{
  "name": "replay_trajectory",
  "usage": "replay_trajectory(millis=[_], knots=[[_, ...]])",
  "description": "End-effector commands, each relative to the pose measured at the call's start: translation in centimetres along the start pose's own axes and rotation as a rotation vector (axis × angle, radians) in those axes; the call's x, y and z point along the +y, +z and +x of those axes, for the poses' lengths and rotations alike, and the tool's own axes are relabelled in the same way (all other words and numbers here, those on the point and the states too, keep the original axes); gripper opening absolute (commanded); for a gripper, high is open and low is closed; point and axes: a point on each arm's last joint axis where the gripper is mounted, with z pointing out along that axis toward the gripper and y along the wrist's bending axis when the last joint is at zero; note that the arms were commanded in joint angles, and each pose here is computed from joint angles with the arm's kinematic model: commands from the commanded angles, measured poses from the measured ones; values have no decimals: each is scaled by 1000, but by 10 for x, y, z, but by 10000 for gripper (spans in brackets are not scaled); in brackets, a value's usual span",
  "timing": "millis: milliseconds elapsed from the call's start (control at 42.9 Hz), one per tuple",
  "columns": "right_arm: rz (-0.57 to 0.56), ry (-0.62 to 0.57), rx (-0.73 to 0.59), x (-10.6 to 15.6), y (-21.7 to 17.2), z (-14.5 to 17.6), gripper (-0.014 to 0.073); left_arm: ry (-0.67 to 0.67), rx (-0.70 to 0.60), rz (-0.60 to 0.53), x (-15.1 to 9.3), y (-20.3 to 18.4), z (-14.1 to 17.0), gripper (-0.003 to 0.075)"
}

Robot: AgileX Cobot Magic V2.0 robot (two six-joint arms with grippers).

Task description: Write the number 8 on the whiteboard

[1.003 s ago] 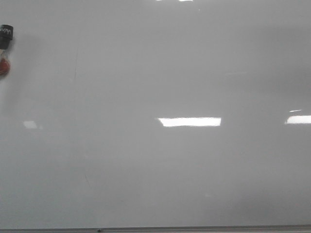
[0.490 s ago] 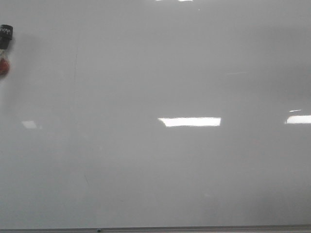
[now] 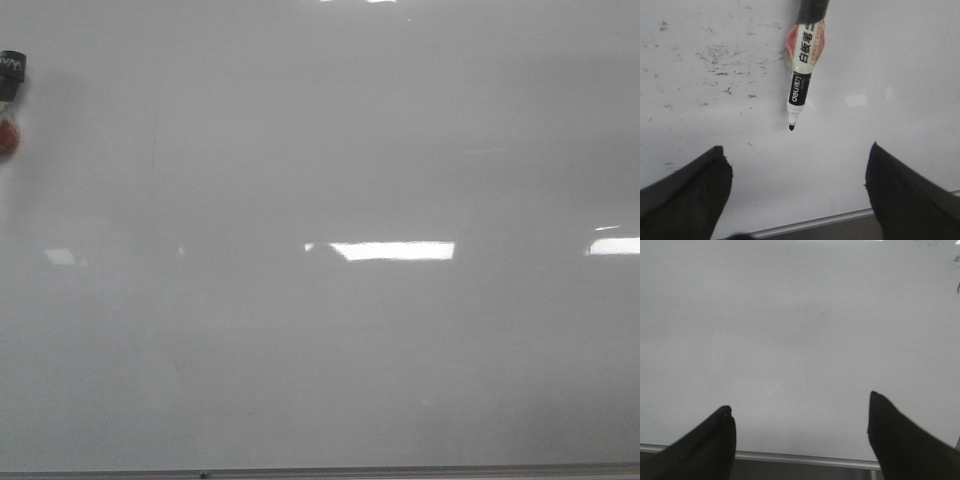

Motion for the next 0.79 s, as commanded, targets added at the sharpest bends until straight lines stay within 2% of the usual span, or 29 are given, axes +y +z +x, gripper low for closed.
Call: replay_trajectory(millis=[0,187,467,583,770], knots=[[6,-13,-83,0,-4,-13,571,14,-111,-6,-2,4,-22,544],[6,-13,-83,0,-4,-13,571,39,-164,-18,-7,35,-31,544],[6,-13,-80,0,-4,-13,571,104,-165,-56,-5,72,-31,538],[6,-13,-78,0,-4,-13,571,127,-178,-70,-3,78,-32,477],[6,-13,-78,0,-4,-13,571,126,-187,-77,-2,84,-32,333]])
